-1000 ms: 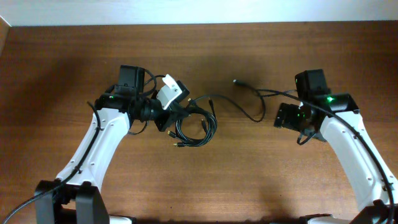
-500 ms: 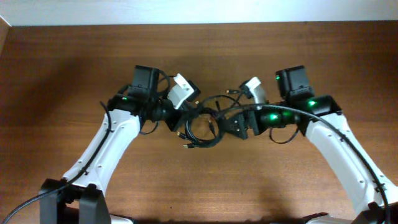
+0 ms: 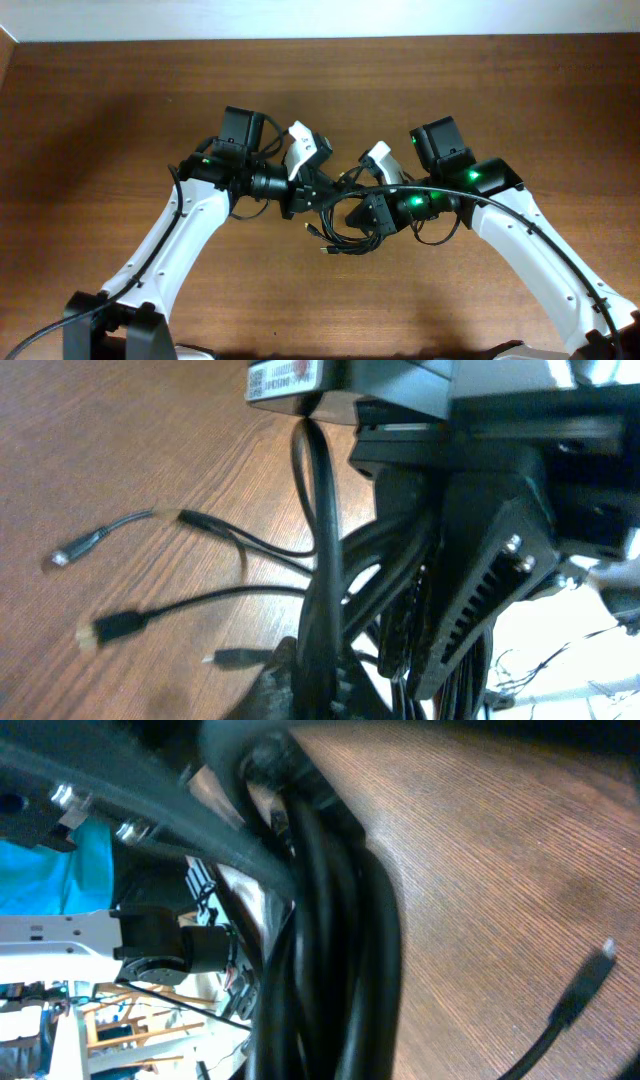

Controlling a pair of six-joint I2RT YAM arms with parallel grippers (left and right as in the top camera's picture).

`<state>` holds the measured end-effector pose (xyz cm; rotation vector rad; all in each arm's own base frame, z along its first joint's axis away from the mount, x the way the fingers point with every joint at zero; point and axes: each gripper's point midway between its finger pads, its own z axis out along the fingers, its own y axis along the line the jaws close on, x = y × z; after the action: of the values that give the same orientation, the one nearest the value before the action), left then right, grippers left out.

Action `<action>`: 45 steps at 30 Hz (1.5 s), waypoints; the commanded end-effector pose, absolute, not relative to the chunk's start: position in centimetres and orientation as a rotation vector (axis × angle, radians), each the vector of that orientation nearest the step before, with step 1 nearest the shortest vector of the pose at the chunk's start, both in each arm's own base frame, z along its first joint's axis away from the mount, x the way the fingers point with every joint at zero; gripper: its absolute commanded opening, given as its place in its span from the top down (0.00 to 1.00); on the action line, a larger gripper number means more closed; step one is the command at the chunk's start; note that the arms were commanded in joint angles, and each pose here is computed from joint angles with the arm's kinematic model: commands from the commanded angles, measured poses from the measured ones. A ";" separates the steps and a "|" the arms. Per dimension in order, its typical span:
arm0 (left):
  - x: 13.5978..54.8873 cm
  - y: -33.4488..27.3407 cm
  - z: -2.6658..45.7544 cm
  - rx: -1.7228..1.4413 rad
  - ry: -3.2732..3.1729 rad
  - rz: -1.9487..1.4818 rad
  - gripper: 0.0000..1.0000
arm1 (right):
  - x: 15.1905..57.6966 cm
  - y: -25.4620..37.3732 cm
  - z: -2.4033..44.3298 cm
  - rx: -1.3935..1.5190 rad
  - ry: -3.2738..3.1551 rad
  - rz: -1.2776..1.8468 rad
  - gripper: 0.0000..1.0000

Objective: Untangle cables
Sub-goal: 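Move the right gripper back and grasp the bundle beside the left gripper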

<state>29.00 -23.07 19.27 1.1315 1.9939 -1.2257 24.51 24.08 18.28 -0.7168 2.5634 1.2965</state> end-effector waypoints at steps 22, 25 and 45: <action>29.5 -22.1 18.2 1.121 2.104 -1.069 0.22 | 25.9 24.1 17.8 -0.736 2.531 1.196 0.96; 30.4 -21.8 17.9 1.120 2.104 -0.999 0.30 | 25.5 24.3 18.1 -0.747 2.520 1.235 0.96; 32.2 -19.7 15.5 1.103 2.207 -0.749 1.00 | 28.7 21.9 15.5 -0.328 2.717 0.908 0.22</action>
<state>31.97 -20.46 15.69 1.1407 2.1705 -0.7937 26.62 24.91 17.58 -0.6311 2.5628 1.2036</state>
